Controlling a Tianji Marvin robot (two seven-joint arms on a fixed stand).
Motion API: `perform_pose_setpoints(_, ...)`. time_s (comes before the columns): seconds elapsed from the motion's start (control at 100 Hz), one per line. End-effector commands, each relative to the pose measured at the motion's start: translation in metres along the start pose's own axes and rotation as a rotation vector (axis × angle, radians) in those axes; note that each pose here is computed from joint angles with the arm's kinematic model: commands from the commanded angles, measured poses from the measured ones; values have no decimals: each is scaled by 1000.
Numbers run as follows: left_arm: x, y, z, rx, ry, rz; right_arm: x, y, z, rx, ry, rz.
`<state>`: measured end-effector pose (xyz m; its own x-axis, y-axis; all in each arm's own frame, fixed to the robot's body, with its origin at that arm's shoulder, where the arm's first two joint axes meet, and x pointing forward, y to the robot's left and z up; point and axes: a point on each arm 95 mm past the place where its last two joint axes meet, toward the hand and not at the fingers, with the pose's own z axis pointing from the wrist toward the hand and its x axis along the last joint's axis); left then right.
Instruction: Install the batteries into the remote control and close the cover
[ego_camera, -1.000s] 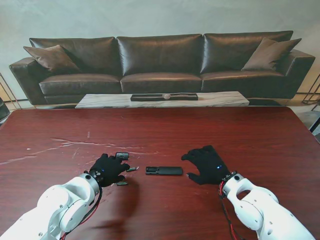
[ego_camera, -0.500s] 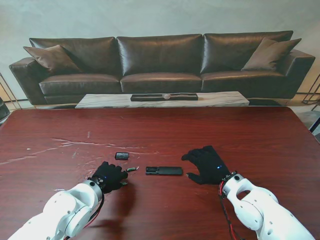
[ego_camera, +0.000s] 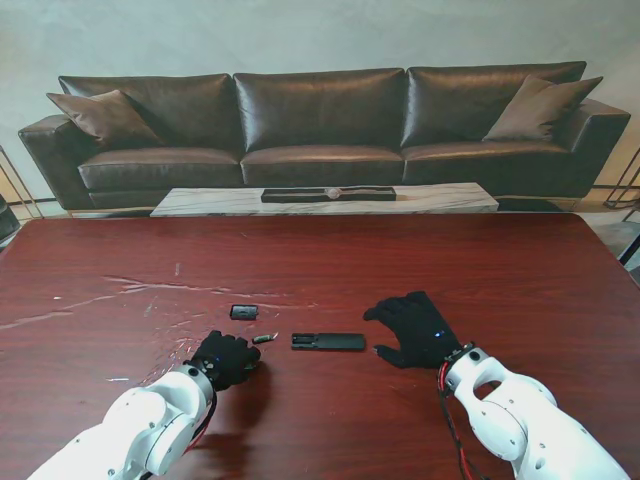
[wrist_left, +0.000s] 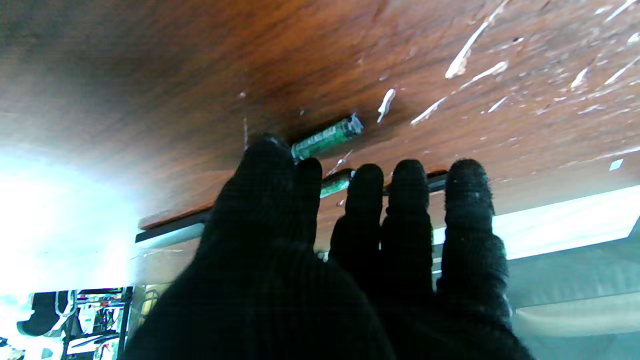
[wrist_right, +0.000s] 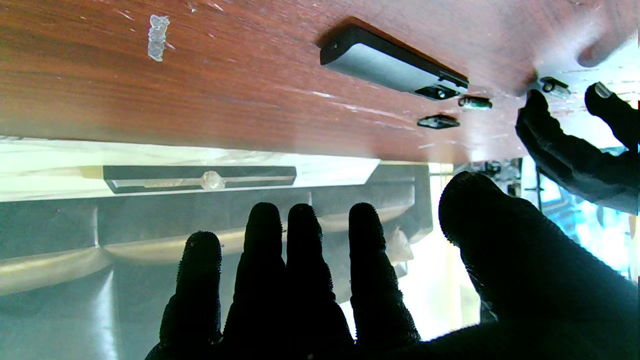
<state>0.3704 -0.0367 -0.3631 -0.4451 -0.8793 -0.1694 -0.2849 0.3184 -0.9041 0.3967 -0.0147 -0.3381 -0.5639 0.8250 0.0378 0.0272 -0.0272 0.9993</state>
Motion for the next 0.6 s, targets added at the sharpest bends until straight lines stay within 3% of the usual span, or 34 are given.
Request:
perform_pose_setpoints(0.0,0,2,1,-6,-5,0,3,-2,-1,-1,4,5)
perform_pose_setpoints(0.59,5,16,8,-54,-36,35,0,-3,-2,-11,-5,13)
